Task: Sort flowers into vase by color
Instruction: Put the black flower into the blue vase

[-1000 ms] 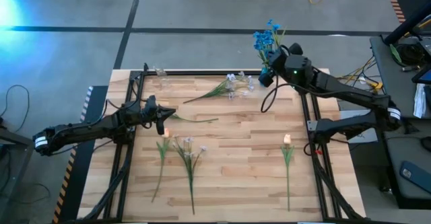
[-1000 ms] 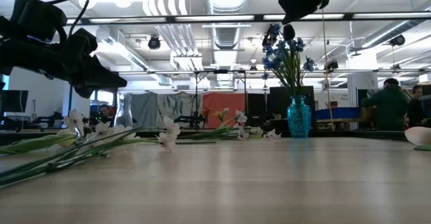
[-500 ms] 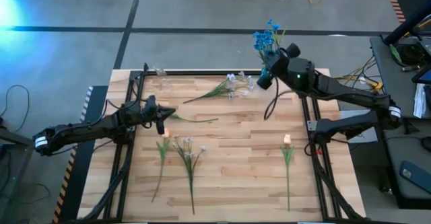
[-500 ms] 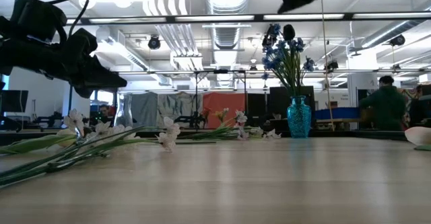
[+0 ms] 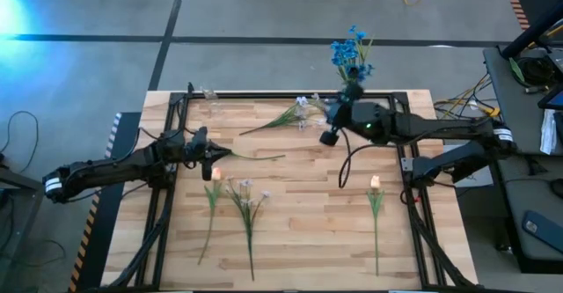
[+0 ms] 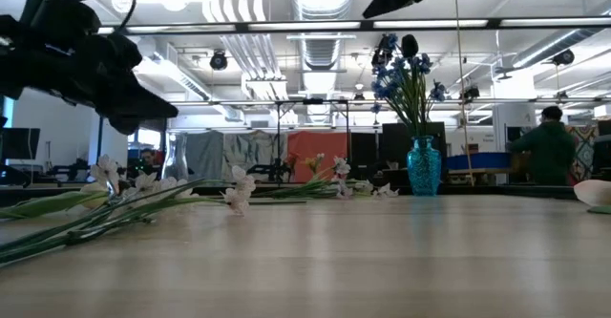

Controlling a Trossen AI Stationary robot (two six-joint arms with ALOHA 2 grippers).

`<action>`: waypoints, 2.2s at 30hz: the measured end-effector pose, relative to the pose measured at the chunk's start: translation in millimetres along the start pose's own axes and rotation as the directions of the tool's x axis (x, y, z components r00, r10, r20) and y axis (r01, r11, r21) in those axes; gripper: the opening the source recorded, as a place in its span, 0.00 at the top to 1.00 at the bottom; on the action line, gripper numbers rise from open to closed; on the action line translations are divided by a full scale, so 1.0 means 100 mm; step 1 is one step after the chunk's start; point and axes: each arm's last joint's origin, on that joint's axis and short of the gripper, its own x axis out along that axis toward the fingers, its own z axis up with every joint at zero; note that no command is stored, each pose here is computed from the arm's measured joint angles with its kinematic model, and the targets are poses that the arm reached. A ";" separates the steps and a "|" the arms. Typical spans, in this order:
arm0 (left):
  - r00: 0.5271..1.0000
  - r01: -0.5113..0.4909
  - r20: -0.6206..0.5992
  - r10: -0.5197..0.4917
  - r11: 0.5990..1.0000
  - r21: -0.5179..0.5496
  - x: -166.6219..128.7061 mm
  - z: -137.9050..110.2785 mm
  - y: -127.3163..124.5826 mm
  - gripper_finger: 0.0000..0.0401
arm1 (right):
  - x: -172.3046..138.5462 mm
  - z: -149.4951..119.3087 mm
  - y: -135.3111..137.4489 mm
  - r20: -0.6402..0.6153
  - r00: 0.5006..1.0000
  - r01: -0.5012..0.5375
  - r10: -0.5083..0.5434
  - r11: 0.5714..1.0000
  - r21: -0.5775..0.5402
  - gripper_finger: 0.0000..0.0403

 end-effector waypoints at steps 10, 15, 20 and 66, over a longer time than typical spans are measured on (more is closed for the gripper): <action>0.998 -0.035 0.050 0.032 0.998 0.052 0.01 0.07 0.00 1.00 | 0.56 -0.15 0.72 -0.033 0.919 -0.375 0.392 0.899 0.227 0.73; 0.994 -0.071 0.085 0.065 0.995 0.065 0.01 0.10 0.01 1.00 | 0.96 -0.08 1.02 -0.061 0.873 -0.451 0.484 0.848 0.279 0.64; 0.989 -0.113 0.104 0.108 0.993 0.038 0.00 0.11 0.02 1.00 | 1.30 0.11 1.23 -0.057 0.841 -0.501 0.537 0.815 0.291 0.58; 0.975 -0.171 0.138 0.172 0.985 -0.017 -0.03 0.08 0.04 1.00 | 2.96 -0.50 2.02 -0.340 0.745 -0.427 0.573 0.803 0.417 0.92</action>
